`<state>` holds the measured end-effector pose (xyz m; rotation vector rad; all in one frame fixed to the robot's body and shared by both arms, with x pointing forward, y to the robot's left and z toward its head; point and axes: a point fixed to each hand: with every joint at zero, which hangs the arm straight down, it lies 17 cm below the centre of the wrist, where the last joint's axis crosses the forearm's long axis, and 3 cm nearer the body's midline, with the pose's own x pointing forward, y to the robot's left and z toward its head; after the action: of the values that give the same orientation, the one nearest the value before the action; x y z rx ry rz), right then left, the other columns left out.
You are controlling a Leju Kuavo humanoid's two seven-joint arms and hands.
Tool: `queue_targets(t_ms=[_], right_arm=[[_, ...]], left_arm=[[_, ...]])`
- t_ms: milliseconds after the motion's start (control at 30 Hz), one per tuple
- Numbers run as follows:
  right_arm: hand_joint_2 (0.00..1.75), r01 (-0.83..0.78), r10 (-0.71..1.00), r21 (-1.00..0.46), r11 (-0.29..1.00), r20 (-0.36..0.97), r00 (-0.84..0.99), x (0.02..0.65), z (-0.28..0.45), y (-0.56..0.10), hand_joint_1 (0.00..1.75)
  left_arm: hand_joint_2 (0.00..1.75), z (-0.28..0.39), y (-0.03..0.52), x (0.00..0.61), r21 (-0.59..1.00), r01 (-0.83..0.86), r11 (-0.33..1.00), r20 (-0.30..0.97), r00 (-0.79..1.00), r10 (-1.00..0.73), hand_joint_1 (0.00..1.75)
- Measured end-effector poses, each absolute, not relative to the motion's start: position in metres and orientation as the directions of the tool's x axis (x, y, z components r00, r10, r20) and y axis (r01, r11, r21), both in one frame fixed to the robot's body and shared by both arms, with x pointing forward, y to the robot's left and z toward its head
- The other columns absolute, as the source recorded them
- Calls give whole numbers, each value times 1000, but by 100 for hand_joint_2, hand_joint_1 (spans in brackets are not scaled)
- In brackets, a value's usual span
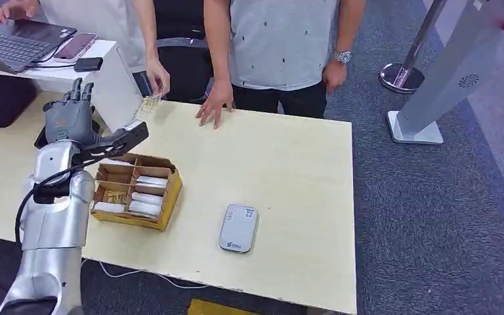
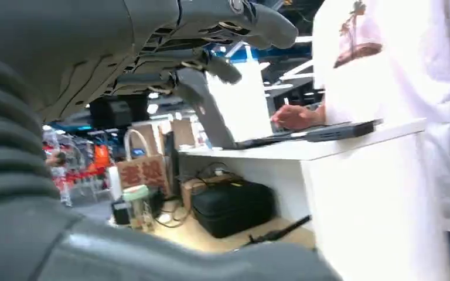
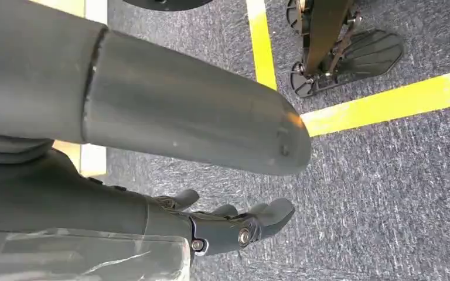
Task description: Pass the card to the sensor for recognition and then transmit it.
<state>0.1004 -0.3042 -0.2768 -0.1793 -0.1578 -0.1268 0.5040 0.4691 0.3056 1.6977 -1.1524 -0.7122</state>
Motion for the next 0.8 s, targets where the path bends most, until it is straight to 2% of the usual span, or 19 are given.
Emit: queue_targets(t_ms=[333, 667, 800], right_arm=[[0, 169, -142, -162, 972, 167, 976, 99, -277, -304, 0], [0, 202, -177, -158, 967, 161, 971, 96, -277, -305, 0], [0, 208, -183, -157, 965, 161, 970, 96, -278, -305, 0]], left_arm=[[175, 270, 414, 496, 943, -332, -17, 64, 232, -971, 0], [175, 209, 345, 469, 975, -210, 74, 87, 52, -995, 0], [175, 194, 330, 459, 982, -175, 69, 71, 2, -998, 0]])
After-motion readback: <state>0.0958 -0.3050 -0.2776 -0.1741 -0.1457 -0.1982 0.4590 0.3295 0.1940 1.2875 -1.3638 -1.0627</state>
